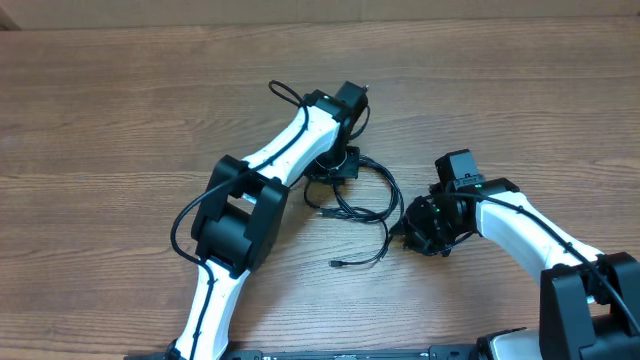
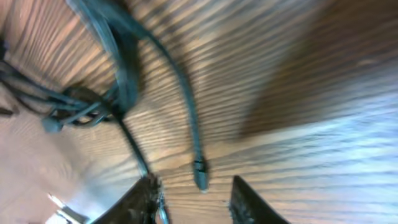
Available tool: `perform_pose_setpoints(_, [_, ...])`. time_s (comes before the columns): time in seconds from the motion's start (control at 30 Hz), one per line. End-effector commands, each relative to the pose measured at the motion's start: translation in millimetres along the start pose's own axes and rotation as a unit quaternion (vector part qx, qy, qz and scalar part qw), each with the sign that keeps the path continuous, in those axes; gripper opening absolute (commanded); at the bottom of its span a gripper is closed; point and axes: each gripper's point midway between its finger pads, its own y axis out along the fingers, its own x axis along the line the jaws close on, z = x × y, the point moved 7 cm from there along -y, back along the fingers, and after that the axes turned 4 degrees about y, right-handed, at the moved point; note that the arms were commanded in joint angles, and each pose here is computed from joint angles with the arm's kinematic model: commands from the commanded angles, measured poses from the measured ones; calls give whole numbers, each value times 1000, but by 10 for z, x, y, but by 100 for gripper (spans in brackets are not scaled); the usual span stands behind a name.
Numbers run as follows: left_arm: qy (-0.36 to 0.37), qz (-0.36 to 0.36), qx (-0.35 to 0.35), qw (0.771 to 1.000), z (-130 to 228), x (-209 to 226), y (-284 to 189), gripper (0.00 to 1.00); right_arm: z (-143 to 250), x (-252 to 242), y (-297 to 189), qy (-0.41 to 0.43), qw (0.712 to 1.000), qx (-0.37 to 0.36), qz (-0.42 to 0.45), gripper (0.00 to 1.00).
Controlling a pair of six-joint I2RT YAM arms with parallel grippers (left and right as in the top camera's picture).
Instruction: Untangle cables
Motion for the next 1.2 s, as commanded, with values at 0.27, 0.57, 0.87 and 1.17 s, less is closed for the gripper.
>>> perform_pose_setpoints(0.27, [246,335,8,910,-15,8,-507,4,37,286,68,-117,991,-10,-59,47])
perform_pose_setpoints(0.57, [329,346,26,879,221,72,-650,4,29,518,-36,-171,972,15,-157,48])
perform_pose_setpoints(0.87, [348,343,12,872,192,6,-626,4,8,571,-51,-183,968,8,-171,22])
perform_pose_setpoints(1.17, [294,330,9,897,84,-19,-587,26,6,569,-50,-183,968,6,-170,4])
